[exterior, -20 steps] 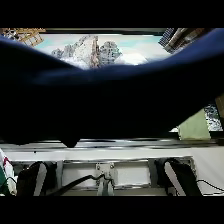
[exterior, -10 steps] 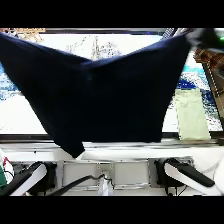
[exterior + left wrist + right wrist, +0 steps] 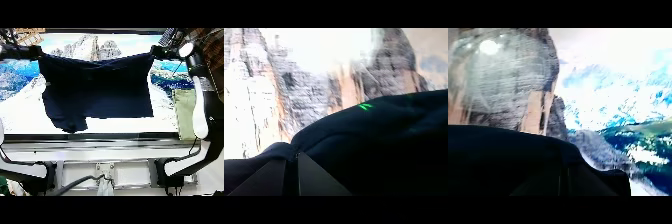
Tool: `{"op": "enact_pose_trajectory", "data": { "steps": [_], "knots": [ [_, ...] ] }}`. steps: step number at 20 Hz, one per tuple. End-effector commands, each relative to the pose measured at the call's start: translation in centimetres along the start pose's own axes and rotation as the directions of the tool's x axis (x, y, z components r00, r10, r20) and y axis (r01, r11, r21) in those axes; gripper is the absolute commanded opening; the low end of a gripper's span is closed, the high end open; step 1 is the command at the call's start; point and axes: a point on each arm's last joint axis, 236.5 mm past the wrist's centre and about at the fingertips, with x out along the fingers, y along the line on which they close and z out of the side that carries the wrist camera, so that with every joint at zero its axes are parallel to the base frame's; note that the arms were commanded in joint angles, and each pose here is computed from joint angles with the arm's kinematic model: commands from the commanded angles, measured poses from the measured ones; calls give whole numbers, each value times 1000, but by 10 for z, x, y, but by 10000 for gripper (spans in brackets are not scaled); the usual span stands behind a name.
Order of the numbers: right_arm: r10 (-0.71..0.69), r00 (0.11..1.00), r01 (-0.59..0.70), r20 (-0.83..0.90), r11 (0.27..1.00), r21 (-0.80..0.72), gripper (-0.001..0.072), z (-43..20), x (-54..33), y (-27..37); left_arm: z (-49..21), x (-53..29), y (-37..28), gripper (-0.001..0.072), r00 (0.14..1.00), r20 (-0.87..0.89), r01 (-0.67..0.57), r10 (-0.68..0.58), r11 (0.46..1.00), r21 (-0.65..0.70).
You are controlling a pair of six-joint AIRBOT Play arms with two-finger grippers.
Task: Fold the clothes and pants, and hang the long-sleeved shirts on hangers.
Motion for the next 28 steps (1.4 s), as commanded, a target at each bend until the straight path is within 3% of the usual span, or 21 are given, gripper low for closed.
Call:
{"op": "enact_pose_trajectory", "data": {
  "steps": [1,6,12,17,22,24,25,27,28],
  "knots": [
    [-18,1000,18,-3,1000,0,25,-10,44,-19,-11,50,13,7,1000,3,-23,23,1000,-20],
    [-37,981,40,-190,999,12,24,-53,38,-41,-56,56,25,6,983,-172,-50,55,998,37],
    [-53,910,72,-410,997,32,24,-101,8,-84,-93,32,54,7,943,-329,-67,51,997,-37],
    [-32,884,43,-467,999,13,25,-117,8,-66,-103,35,42,9,929,-369,-43,30,999,-26],
    [-9,787,38,-617,999,33,30,-176,5,-59,-124,47,48,9,900,-433,-55,47,998,-6],
    [-3,762,41,-647,998,43,340,-190,3,-60,-139,47,57,13,872,-484,-78,73,997,9],
    [-3,762,41,-648,998,43,370,-189,1,-60,-144,46,56,43,862,-503,-72,63,997,1],
    [-16,780,41,-625,999,26,369,-178,-8,-57,-151,39,55,302,845,-533,-65,52,998,-5],
    [-47,791,65,-610,998,8,366,-170,-16,-62,-155,33,56,315,832,-553,-67,53,998,-6]
  ]
}}
